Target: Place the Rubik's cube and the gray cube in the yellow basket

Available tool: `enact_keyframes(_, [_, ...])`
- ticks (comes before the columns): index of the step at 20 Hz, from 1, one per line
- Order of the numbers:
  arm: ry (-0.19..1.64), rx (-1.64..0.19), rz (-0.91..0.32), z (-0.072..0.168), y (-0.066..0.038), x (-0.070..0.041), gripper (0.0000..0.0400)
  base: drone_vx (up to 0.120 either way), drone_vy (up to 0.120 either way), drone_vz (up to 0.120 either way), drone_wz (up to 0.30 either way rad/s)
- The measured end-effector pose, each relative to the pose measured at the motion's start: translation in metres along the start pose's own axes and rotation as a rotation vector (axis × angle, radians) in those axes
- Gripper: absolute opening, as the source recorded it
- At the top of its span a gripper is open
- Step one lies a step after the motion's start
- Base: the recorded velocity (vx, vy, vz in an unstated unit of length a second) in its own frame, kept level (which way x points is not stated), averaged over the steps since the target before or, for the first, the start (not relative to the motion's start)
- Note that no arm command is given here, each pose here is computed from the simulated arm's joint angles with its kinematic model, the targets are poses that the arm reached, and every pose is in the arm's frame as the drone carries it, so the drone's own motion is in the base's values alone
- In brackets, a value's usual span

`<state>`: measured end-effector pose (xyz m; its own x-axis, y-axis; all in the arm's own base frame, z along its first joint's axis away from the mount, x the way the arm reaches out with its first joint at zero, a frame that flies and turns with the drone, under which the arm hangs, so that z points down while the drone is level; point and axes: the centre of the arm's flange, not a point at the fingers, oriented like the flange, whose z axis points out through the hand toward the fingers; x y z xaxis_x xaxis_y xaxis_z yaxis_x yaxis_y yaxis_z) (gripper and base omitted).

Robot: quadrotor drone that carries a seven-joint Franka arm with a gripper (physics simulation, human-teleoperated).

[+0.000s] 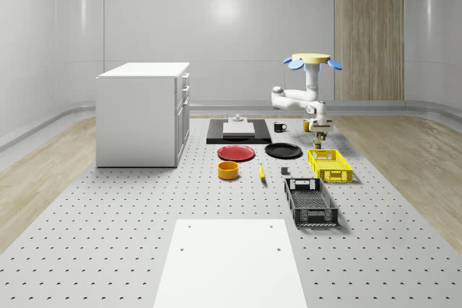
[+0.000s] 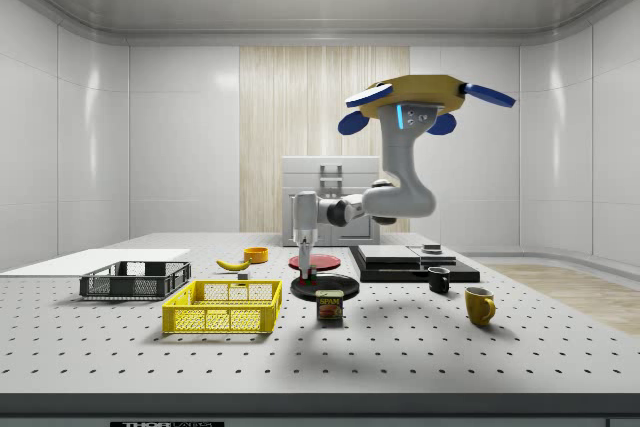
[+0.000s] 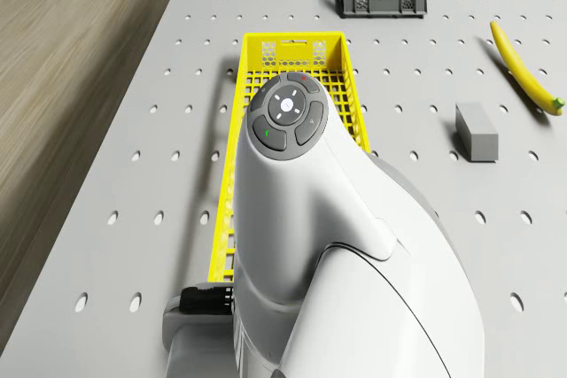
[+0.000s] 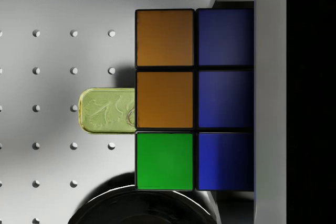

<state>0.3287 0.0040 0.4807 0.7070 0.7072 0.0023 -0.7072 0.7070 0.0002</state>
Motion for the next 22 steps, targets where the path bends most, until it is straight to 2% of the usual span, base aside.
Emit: enact_keyframes(22, [0.000,0.000,0.000,0.0000,0.0000,0.0000,0.0325,0.120,0.000,0.000,0.000])
